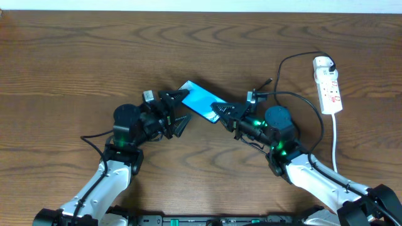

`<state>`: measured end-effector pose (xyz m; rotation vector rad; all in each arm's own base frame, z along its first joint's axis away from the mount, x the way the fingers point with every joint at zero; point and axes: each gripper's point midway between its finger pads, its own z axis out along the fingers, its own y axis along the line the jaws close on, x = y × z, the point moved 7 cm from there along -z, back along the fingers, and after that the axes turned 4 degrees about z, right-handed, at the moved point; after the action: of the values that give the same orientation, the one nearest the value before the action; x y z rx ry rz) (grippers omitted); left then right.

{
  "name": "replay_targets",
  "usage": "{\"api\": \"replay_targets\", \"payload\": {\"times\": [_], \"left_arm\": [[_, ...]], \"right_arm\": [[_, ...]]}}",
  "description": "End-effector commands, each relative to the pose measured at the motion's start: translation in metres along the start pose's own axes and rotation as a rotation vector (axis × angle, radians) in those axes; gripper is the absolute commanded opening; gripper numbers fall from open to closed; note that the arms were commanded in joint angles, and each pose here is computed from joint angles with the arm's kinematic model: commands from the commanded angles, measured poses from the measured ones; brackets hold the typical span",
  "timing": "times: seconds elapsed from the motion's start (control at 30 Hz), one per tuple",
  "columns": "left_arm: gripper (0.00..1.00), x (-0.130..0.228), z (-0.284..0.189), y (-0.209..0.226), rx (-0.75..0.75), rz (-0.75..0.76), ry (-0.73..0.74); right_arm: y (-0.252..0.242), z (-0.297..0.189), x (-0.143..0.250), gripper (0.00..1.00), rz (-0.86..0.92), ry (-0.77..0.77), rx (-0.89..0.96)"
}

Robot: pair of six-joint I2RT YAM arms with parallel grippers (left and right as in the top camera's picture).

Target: Plug charger to phone and switch on socket

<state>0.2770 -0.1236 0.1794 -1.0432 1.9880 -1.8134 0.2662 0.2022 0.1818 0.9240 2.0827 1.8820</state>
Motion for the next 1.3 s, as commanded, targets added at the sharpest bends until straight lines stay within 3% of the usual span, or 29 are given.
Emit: {"api": "replay_targets", "payload": {"times": [0.0,0.23,0.37,0.87,1.17,1.27], "left_arm": [[0.83,0.0,0.001,-0.012,0.053,0.002,-0.01],[0.7,0.001,0.001,-0.017,0.08,0.022,-0.008],[0.52,0.001,0.001,-0.017,0.079,0.023,-0.007],[0.2,0.009,0.008,-0.016,0.078,0.029,-0.026],[0.19,0.008,0.008,-0.016,0.08,0.029,-0.043],[0.08,0.007,0.008,-0.015,0.077,0.026,-0.05]], "right_arm": [[0.009,0.002,0.006,0.01,-0.006,-0.027,-0.034],[0.006,0.007,0.016,0.01,0.037,-0.024,-0.032],[0.006,0.008,0.02,0.01,0.053,-0.011,-0.028],[0.001,0.012,0.034,0.01,0.05,0.04,-0.003],[-0.001,0.012,0.04,0.01,0.077,0.072,0.006],[0.0,0.014,0.045,0.01,0.071,0.086,0.003]]}}
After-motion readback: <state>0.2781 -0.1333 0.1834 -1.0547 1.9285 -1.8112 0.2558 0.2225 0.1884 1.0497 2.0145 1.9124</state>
